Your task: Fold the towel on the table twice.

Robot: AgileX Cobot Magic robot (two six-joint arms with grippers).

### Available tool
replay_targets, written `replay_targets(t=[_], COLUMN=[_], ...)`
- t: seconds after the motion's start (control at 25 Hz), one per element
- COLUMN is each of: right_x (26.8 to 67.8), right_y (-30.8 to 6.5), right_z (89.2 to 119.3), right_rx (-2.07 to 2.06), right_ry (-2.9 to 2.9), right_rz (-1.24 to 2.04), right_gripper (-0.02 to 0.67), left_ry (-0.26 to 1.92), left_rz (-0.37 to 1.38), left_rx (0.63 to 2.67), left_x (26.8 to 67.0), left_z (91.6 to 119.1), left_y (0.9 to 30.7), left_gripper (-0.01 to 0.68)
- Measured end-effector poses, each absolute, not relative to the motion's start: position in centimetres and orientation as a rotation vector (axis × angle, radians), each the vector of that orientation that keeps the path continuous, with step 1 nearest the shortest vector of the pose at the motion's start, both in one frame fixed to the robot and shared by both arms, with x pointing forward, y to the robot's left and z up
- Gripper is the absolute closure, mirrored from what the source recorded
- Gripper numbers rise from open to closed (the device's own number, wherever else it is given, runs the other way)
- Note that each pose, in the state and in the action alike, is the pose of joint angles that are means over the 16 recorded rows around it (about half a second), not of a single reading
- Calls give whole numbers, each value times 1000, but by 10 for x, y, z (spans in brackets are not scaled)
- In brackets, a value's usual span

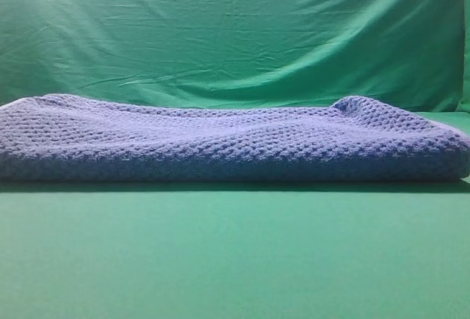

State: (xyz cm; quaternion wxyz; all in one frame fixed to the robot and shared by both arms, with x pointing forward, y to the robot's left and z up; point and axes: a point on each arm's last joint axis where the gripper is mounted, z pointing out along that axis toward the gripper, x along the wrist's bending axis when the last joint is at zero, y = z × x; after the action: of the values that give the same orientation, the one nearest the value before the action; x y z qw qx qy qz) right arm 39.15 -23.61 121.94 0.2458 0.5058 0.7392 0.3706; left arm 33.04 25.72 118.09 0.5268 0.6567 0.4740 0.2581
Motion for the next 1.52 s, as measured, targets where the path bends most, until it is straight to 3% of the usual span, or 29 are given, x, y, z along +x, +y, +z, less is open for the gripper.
replay_targets(t=[0.36, 0.8, 1.12, 1.52], right_x=[292, 216, 202, 235], right_y=[-272, -303, -307, -294], right_z=[1185, 1136, 1115, 1076], right_rx=[1224, 1086, 1084, 1125], right_ry=[1890, 1685, 1667, 1673], right_rz=[1221, 1417, 1458, 1454], right_gripper=[649, 649, 649, 649], left_ry=[1007, 966, 988, 1057], left_rz=[683, 707, 699, 750], left_rx=[1512, 1444, 1381, 1329], left_x=[264, 233, 233, 257], left_z=[1182, 1135, 1094, 1055], left_y=[270, 276, 278, 280], left_gripper=[673, 673, 673, 673])
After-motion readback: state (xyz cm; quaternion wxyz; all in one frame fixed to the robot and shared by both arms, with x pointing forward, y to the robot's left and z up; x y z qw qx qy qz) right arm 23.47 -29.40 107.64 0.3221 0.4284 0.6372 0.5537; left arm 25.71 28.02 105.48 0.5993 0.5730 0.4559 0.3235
